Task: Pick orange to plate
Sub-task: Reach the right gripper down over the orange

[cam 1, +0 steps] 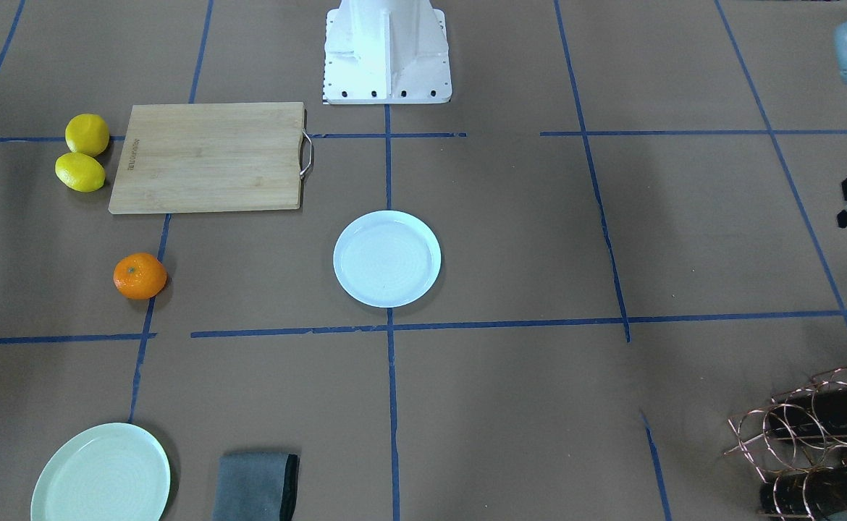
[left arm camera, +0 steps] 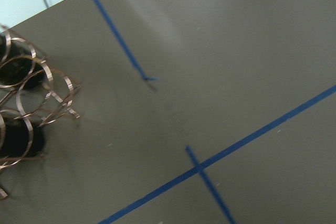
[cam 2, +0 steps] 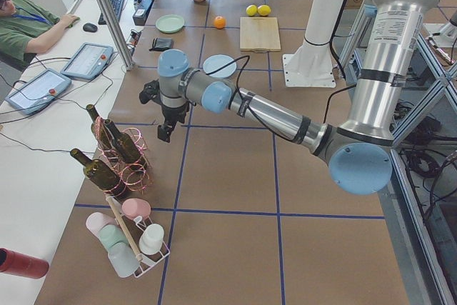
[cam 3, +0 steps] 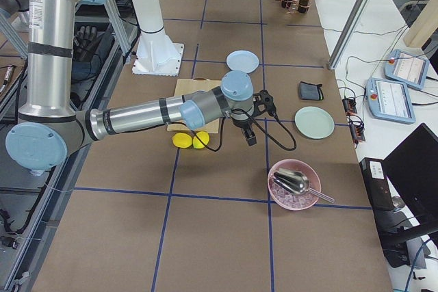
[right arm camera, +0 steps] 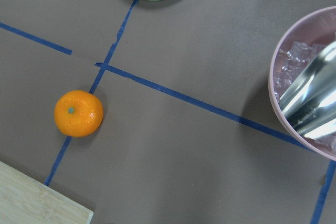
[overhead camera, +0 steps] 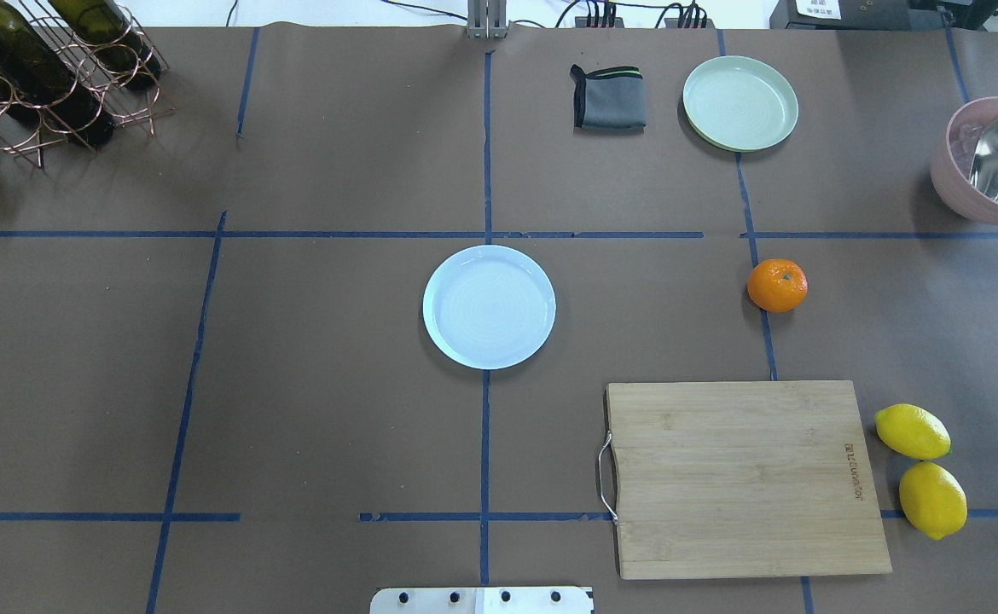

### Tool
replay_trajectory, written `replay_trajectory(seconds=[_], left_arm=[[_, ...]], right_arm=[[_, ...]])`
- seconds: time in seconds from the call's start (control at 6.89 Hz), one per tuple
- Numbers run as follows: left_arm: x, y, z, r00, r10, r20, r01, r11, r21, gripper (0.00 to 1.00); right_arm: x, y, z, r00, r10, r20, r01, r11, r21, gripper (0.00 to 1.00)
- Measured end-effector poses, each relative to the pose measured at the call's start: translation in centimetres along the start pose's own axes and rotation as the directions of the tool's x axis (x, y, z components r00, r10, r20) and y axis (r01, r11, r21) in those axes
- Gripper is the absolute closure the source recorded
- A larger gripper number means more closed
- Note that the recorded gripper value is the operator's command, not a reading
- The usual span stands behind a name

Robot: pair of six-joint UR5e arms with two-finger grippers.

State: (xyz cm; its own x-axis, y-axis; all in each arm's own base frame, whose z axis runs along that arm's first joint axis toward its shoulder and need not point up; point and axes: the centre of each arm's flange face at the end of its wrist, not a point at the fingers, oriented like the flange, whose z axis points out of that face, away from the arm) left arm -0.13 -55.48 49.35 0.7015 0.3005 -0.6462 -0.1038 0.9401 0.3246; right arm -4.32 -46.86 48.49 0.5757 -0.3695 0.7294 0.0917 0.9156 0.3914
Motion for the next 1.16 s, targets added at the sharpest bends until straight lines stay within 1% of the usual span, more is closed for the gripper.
replay_trajectory(seconds=[0.15,0.29,0.44,0.58,0.73,0.87,1.16], left_arm=[[-4.6,3.1,0.1,0.997,-0.075,0.006,0.075,0.997,-0.028,0.0],[-7.7,6.7,0.9,0.995,-0.104,0.008,0.104,0.993,-0.06,0.0],[-9.4,10.0,1.8,0.993,-0.117,0.007,0.117,0.989,-0.092,0.0],[-10.2,12.3,2.5,0.991,-0.132,0.006,0.132,0.985,-0.115,0.0],[-10.5,13.5,3.0,0.99,-0.141,0.007,0.141,0.982,-0.126,0.0],[-10.6,13.8,3.1,0.99,-0.143,0.008,0.143,0.981,-0.129,0.0],[-10.6,13.9,3.0,0.99,-0.142,0.007,0.142,0.982,-0.127,0.0]], right_arm=[[-1.8,-1.4,1.0,1.0,0.013,-0.001,-0.013,1.0,-0.005,0.0],[-3.8,-2.7,2.0,1.0,0.029,-0.002,-0.029,1.0,-0.011,0.0],[-5.8,-3.9,3.3,0.999,0.053,-0.01,-0.053,0.998,-0.016,0.0],[-8.1,-4.9,5.1,0.996,0.077,-0.033,-0.078,0.997,-0.022,0.0],[-10.8,-5.4,7.8,0.994,0.088,-0.068,-0.091,0.995,-0.03,0.0],[-13.6,-5.8,10.3,0.991,0.097,-0.095,-0.1,0.995,-0.029,0.0],[-18.3,-5.9,14.9,0.982,0.105,-0.156,-0.109,0.994,-0.016,0.0]])
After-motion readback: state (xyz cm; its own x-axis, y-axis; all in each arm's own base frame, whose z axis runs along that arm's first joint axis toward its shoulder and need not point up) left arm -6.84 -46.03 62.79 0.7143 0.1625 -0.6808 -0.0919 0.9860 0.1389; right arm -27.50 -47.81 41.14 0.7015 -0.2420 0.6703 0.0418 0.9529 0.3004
